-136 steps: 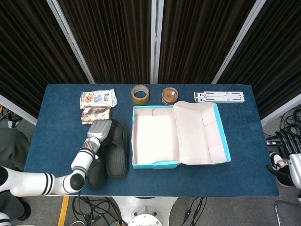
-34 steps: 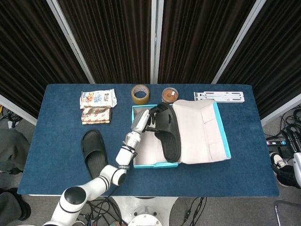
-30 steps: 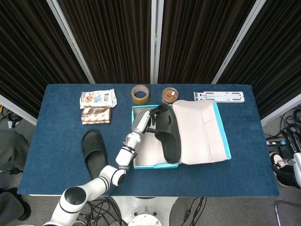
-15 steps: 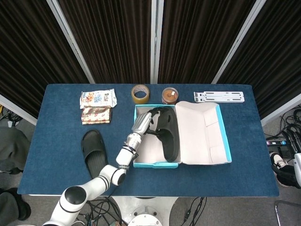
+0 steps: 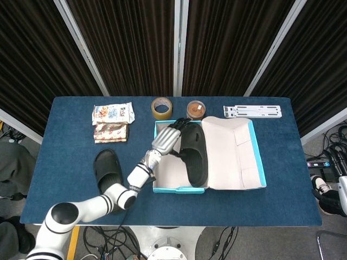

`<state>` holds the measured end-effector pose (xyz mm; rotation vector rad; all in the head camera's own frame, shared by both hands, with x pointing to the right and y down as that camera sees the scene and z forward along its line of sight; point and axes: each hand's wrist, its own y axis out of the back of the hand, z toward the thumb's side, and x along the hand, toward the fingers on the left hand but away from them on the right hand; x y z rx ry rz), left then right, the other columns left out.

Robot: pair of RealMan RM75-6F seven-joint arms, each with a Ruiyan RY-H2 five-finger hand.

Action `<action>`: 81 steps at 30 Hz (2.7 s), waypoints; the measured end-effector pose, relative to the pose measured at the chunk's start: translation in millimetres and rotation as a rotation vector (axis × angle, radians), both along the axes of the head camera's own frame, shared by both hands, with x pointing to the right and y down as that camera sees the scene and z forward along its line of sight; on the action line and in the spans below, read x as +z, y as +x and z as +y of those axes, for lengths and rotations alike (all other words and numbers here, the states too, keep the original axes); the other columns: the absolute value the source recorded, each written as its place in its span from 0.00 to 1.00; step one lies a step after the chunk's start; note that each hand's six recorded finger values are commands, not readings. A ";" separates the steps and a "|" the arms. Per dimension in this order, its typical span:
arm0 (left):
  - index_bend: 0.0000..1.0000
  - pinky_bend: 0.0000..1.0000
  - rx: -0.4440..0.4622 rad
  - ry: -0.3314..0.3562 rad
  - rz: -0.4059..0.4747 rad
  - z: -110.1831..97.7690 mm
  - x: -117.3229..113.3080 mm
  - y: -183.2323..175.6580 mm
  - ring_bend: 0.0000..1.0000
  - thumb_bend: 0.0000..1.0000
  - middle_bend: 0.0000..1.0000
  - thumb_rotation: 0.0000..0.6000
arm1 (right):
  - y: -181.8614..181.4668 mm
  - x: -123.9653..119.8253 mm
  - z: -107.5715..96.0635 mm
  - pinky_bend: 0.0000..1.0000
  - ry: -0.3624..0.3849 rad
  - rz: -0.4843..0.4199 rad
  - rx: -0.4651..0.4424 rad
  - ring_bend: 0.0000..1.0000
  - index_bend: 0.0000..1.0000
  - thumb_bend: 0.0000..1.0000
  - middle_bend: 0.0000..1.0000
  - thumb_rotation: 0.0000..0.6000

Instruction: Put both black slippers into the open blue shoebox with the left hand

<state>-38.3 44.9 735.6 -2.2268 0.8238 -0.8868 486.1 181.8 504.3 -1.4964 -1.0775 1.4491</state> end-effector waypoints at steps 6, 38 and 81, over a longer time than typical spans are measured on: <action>0.10 0.22 0.133 0.014 -0.009 4.8 -42.6 -4.9 0.00 0.05 0.03 1.00 | -1.7 1.0 -0.8 0.00 0.001 -0.005 -0.008 0.00 0.00 0.03 0.05 1.00; 0.22 0.20 0.796 0.263 -0.243 82.4 -90.1 50.6 0.00 0.42 0.14 1.00 | 0.6 4.4 4.4 0.00 -0.005 -0.025 -0.007 0.00 0.00 0.03 0.05 1.00; 0.24 0.20 0.589 0.179 -0.474 58.2 -70.8 4.7 0.00 0.42 0.15 1.00 | -2.5 -1.0 7.8 0.00 0.008 -0.030 -0.016 0.00 0.00 0.03 0.05 1.00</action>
